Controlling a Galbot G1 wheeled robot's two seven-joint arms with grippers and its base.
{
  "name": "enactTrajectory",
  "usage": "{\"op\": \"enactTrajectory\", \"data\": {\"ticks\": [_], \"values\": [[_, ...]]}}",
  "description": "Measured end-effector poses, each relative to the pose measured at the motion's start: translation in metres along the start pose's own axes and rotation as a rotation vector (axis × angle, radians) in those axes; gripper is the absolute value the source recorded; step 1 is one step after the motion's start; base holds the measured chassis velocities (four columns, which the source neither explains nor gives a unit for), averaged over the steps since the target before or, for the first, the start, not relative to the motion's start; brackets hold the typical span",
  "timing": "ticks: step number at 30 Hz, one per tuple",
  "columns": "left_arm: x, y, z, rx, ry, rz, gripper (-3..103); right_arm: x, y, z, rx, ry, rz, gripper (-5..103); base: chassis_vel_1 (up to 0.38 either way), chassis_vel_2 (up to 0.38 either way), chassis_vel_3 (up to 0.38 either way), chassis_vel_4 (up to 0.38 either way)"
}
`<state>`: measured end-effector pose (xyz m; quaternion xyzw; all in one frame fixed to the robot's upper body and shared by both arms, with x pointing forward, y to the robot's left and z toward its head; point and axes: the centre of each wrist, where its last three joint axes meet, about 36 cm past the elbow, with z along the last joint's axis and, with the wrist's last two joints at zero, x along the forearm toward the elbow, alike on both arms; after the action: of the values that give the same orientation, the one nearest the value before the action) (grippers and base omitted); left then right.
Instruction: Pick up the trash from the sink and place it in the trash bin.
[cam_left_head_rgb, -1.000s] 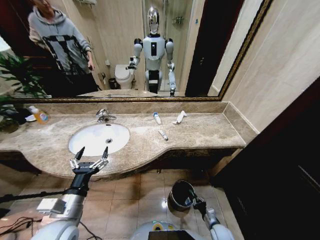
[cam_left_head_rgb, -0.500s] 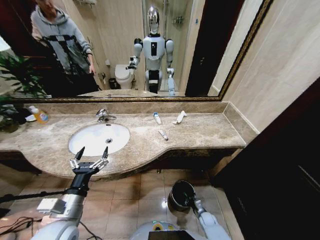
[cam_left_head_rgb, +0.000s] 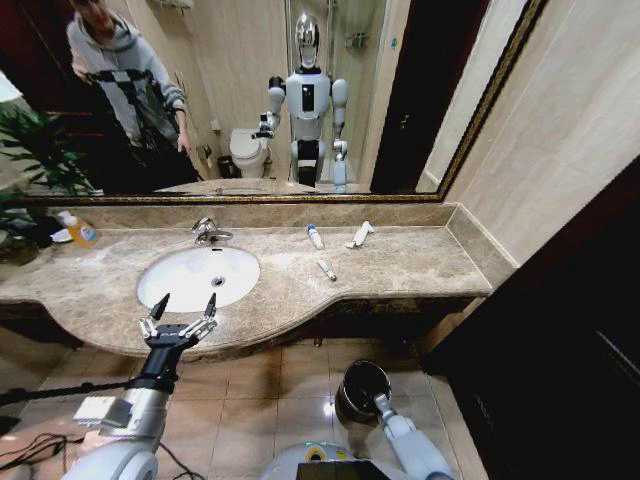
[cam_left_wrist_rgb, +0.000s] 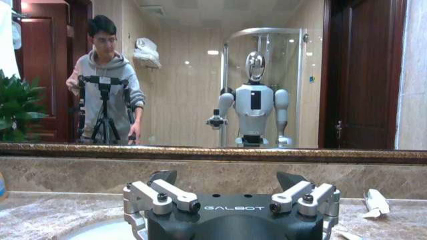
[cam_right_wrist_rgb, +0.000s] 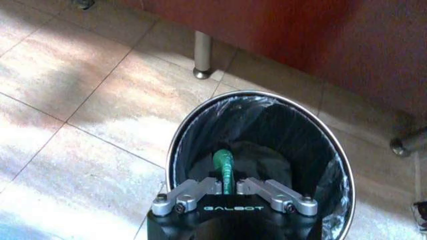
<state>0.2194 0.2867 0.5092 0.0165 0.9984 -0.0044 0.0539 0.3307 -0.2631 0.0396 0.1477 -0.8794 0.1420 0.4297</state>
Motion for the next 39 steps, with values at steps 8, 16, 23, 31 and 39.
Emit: {"op": "enactTrajectory", "data": {"ticks": [8,16,23,31,39], "values": [[0.000,0.000,0.000,0.000,0.000,0.000,100,0.001,-0.003,0.001,0.004,0.005,0.006,29,0.000,0.000,0.000,0.000],[0.000,0.000,0.000,0.000,0.000,0.000,100,0.007,-0.008,0.014,-0.013,-0.001,0.012,61,0.000,0.000,0.000,0.000],[0.000,0.000,0.000,0.000,0.000,0.000,100,0.013,-0.006,0.024,-0.022,-0.007,0.029,83,0.000,0.000,0.000,0.000],[0.000,0.000,0.000,0.000,0.000,0.000,100,0.022,-0.004,0.024,-0.138,-0.069,0.141,100,0.000,0.000,0.000,0.000],[0.000,0.000,0.000,0.000,0.000,0.000,100,0.079,-0.011,0.004,-0.265,-0.329,0.222,100,0.000,0.000,0.000,0.000]]}}
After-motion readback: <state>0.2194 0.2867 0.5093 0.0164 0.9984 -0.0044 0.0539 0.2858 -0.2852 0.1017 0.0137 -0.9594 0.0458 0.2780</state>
